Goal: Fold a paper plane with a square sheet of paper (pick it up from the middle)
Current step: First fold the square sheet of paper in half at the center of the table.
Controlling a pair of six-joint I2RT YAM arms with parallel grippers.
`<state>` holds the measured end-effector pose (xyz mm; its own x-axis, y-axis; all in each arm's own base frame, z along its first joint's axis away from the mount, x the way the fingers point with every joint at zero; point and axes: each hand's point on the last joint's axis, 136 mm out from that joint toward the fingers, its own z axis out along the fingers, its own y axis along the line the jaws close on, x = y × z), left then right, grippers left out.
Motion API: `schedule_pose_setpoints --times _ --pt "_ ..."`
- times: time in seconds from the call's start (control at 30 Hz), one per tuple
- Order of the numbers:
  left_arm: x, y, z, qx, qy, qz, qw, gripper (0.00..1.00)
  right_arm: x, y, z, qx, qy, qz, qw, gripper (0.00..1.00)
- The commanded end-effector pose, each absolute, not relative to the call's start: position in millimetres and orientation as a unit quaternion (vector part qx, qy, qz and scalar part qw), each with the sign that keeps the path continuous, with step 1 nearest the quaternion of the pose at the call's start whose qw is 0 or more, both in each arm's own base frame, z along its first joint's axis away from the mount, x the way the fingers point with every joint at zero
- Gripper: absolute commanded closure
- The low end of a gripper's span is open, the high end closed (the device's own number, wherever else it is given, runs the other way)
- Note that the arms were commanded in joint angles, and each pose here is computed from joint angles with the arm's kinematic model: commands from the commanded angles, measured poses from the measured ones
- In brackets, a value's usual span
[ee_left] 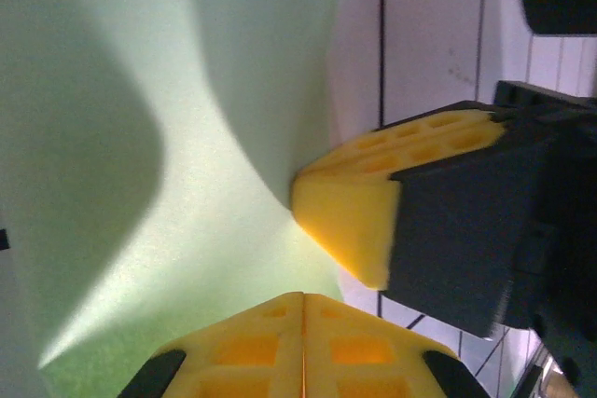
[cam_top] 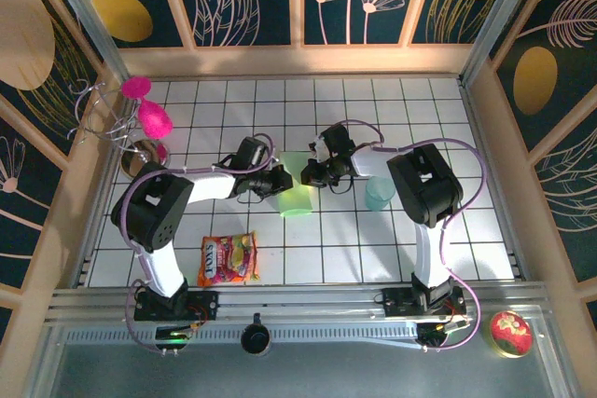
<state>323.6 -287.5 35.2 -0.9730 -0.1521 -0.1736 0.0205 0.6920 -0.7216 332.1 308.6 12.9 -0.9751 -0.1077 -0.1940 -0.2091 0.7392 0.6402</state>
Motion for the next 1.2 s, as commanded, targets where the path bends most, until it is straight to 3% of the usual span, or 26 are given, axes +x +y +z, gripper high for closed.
schedule_pose_setpoints --times 0.0,0.53,0.8,1.03,1.17 --pt "325 -287 27 -0.034 0.922 -0.372 0.097 0.92 284 248 -72 -0.055 0.979 0.194 -0.026 1.00" --pt "300 -226 -31 -0.066 0.951 -0.297 0.052 0.90 280 210 -95 -0.056 0.994 0.089 -0.033 1.00" --pt "307 -195 -8 -0.088 0.950 -0.287 0.082 0.90 278 205 -98 -0.056 0.995 0.075 -0.033 1.00" --pt "326 -243 48 -0.040 0.923 -0.361 0.127 0.90 280 202 -99 -0.057 0.996 0.059 -0.028 1.00" --pt "329 -277 46 -0.020 0.914 -0.389 0.113 0.90 278 201 -103 -0.057 0.997 0.052 -0.031 1.00"
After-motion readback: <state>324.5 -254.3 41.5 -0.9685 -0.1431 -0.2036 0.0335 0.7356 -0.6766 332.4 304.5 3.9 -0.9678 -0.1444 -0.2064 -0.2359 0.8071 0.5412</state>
